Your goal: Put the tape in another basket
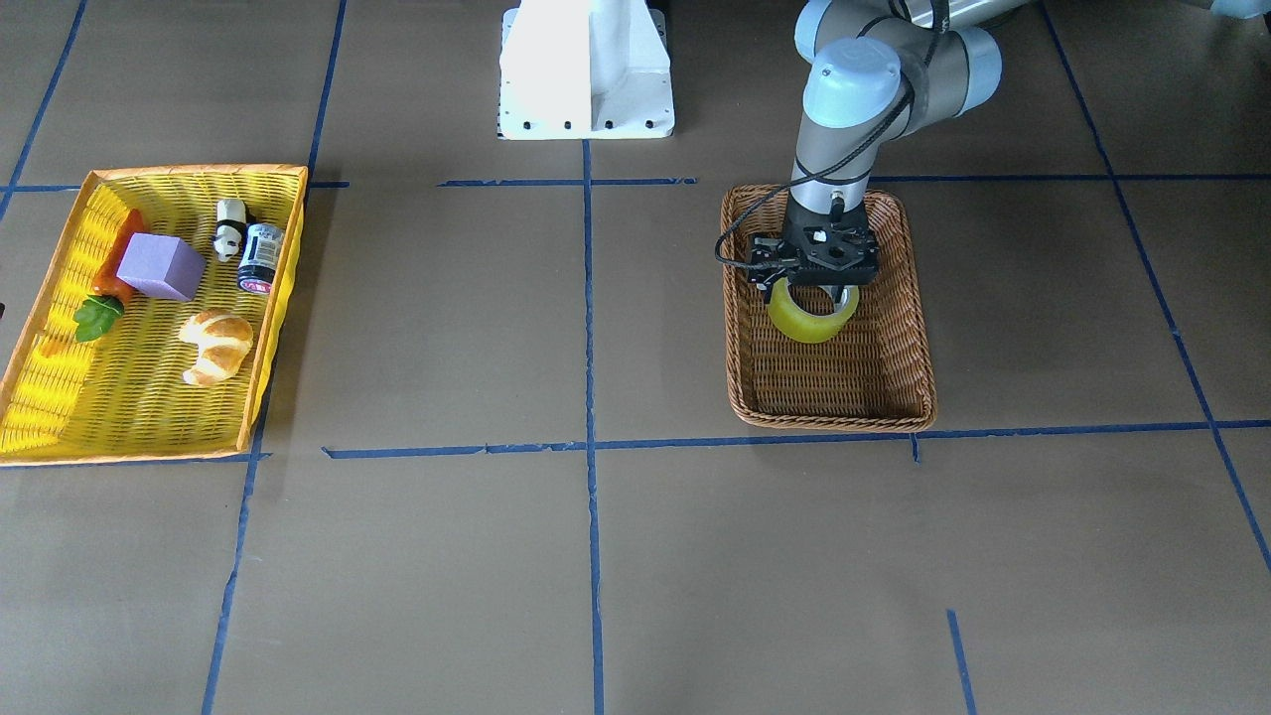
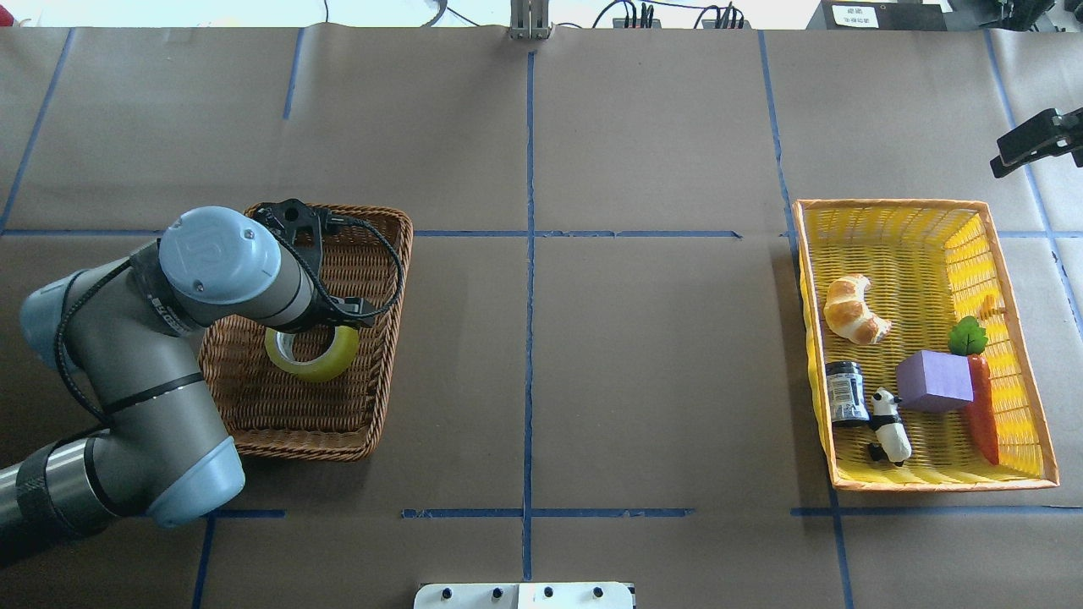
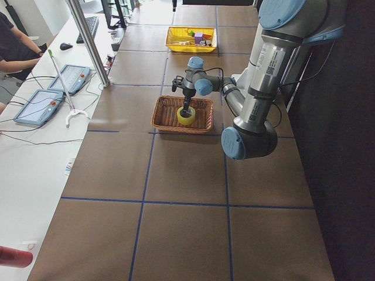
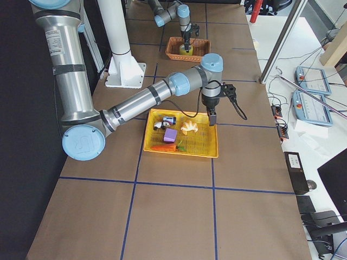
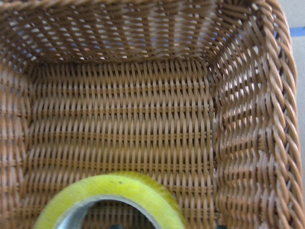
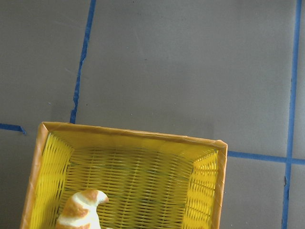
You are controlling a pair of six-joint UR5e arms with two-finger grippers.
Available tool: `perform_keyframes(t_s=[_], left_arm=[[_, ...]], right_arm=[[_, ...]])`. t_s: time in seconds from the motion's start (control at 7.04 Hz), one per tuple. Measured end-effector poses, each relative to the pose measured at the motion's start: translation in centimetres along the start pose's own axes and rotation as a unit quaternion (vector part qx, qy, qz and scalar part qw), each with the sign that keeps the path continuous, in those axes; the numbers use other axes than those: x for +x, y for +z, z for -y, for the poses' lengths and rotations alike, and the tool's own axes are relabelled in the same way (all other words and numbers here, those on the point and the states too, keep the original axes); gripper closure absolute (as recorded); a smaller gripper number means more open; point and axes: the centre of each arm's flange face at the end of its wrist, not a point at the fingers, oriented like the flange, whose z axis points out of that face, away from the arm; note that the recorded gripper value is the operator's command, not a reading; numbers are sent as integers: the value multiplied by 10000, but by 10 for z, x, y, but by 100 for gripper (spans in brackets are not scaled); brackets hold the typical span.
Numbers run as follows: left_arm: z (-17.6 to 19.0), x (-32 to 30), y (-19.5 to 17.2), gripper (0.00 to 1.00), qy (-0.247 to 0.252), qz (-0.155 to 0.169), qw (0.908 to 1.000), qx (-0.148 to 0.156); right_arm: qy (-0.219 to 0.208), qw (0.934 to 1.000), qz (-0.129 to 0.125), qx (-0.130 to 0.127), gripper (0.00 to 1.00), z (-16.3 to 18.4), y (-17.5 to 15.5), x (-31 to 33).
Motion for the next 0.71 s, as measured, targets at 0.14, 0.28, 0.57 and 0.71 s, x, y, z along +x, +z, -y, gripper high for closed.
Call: perform_keyframes(t_s=[0.14, 0.28, 0.57, 0.71], left_arm=[[19, -24, -21, 0, 126, 103, 9997, -192], [37, -50, -43, 0, 293, 203, 9987, -355], [67, -104, -78, 0, 632, 253, 9963, -531], [77, -144, -88, 0, 825, 249, 9945, -596]], right_arm=[[11, 9999, 72, -86, 0, -7, 2, 15], [-62, 9997, 194, -164, 0, -15, 2, 37], [-203, 9982, 502, -276, 0, -22, 5, 98], [-191, 9976, 589, -300, 0, -26, 8, 129]])
